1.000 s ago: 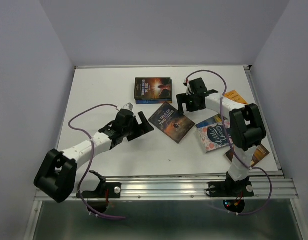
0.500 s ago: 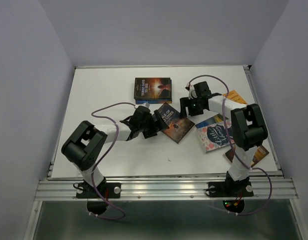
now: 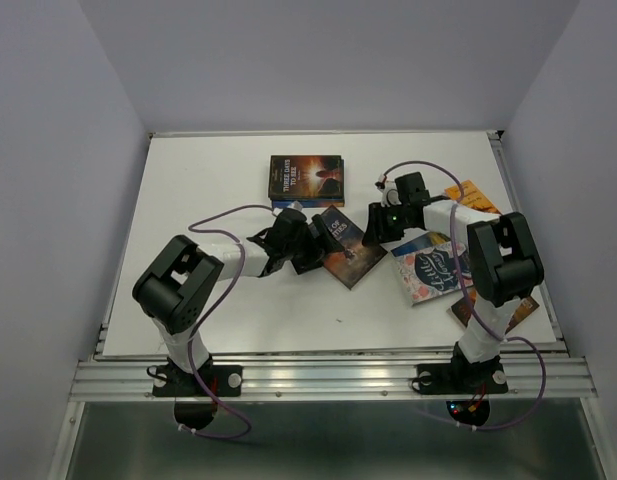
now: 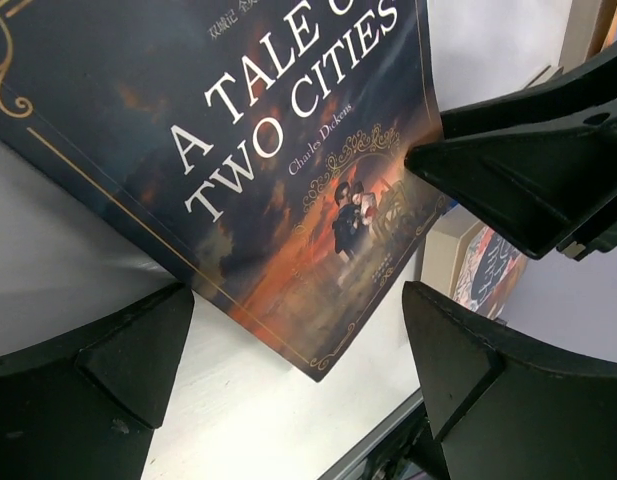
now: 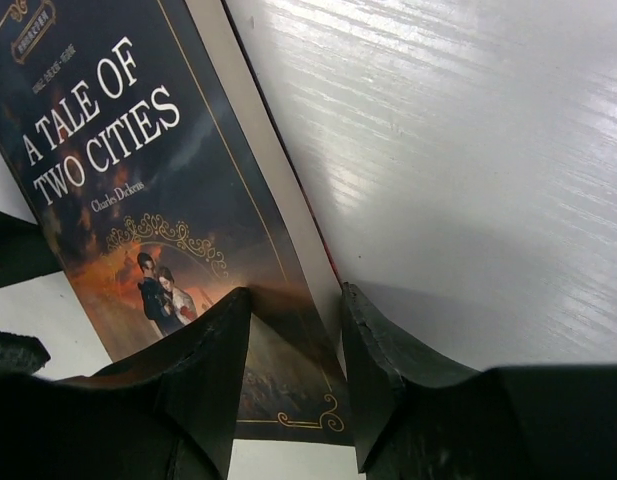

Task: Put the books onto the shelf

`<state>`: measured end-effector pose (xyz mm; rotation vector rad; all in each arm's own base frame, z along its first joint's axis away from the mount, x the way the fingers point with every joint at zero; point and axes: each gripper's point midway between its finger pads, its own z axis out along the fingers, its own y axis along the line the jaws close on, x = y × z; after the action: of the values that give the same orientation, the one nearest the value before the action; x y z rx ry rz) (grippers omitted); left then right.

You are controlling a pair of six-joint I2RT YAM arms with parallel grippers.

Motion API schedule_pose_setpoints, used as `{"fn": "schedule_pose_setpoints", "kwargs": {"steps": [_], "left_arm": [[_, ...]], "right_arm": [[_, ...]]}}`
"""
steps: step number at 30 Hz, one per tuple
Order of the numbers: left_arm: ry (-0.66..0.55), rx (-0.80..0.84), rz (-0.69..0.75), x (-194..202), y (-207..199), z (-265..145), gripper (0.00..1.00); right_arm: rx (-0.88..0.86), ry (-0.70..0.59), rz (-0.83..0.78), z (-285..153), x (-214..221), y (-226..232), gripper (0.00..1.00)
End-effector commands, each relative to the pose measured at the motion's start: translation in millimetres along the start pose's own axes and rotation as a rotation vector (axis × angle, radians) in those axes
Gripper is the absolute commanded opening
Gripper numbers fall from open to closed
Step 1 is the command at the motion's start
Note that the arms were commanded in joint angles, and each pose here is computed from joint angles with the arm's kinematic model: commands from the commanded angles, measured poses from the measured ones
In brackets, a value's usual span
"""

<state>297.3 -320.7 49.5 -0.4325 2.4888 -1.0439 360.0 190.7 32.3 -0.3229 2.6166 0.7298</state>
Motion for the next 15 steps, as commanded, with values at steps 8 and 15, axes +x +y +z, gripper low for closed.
{"fn": "schedule_pose_setpoints", "kwargs": {"steps": [8,15], "left_arm": [[-0.102,0.294,0.003,-15,-63,-22,0.99],[-0.112,0.696,0.056,6,-124,-68,0.99]], "right_arm": [[-0.303,0.317,0.144,0,103,69,0.31],[-0.335,0.326,0.138,1,108,86,0.28]]}}
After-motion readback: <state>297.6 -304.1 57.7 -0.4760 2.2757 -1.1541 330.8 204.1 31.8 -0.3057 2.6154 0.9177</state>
